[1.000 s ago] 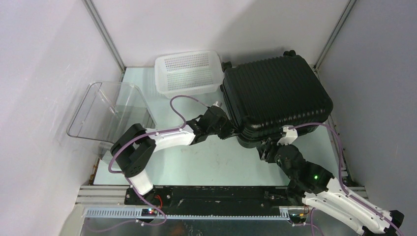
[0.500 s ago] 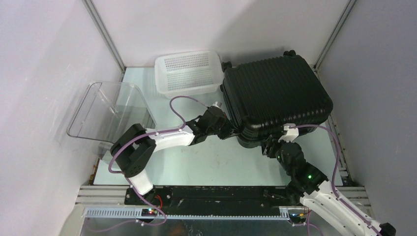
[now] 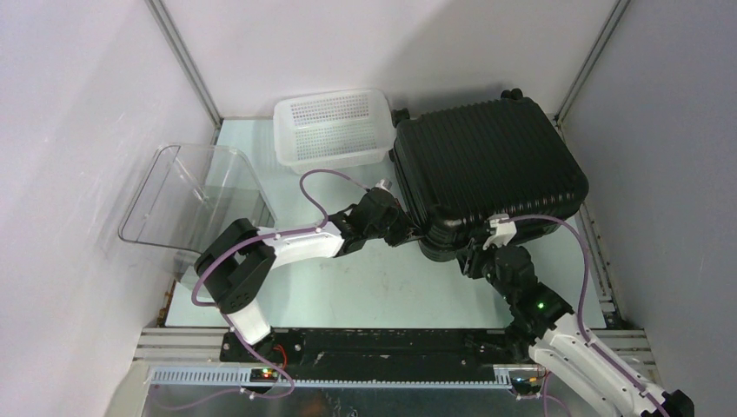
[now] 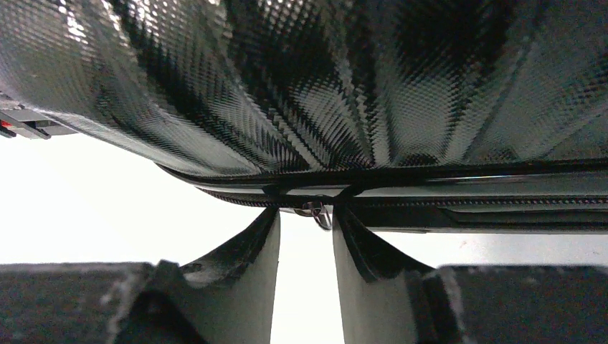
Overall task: Open, take out, and arrange the luggage
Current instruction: Grab the zipper of the luggage.
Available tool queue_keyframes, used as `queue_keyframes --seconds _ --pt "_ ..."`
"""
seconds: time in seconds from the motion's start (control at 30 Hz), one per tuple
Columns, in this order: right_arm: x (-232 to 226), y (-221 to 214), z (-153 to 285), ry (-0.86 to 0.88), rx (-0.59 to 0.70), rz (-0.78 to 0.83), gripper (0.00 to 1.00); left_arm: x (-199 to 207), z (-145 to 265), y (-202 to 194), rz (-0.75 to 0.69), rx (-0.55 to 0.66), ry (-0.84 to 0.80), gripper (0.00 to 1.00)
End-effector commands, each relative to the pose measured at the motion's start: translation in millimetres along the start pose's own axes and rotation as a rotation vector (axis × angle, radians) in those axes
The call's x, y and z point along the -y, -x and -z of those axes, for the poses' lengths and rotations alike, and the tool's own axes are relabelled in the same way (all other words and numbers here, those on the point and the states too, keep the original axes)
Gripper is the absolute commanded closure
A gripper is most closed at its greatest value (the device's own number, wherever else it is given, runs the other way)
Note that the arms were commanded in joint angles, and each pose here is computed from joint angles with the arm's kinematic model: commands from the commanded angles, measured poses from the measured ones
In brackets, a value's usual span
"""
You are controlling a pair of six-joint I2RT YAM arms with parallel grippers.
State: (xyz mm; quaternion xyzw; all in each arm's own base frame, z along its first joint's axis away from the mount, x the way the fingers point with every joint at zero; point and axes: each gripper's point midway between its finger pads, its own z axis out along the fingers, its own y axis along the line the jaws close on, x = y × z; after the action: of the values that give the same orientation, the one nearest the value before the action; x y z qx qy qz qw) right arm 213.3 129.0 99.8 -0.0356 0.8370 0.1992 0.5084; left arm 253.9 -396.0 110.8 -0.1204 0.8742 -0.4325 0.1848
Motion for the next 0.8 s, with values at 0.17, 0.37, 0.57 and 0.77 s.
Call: queue_keyframes --seconds 0.17,0.37,0.57,0.77 --pt "14.0 28.9 2.6 -0.106 0.114 -0.07 0.9 8.2 12.4 -22.6 -0.084 -0.099 -0.053 1.0" --pt "37.6 28.6 12.4 -0.254 0.111 -0.133 1.0 2.8 13.6 -22.8 -0.081 -0.094 -0.041 1.0" --pt "64.4 37.3 25.0 -0.442 0.135 -0.222 1.0 -5.6 12.0 -29.5 -0.082 -0.13 -0.009 1.0" --pt "91.3 46.4 40.9 -0.601 0.168 -0.304 1.0 -17.6 15.8 -30.8 -0.102 -0.144 0.03 1.0"
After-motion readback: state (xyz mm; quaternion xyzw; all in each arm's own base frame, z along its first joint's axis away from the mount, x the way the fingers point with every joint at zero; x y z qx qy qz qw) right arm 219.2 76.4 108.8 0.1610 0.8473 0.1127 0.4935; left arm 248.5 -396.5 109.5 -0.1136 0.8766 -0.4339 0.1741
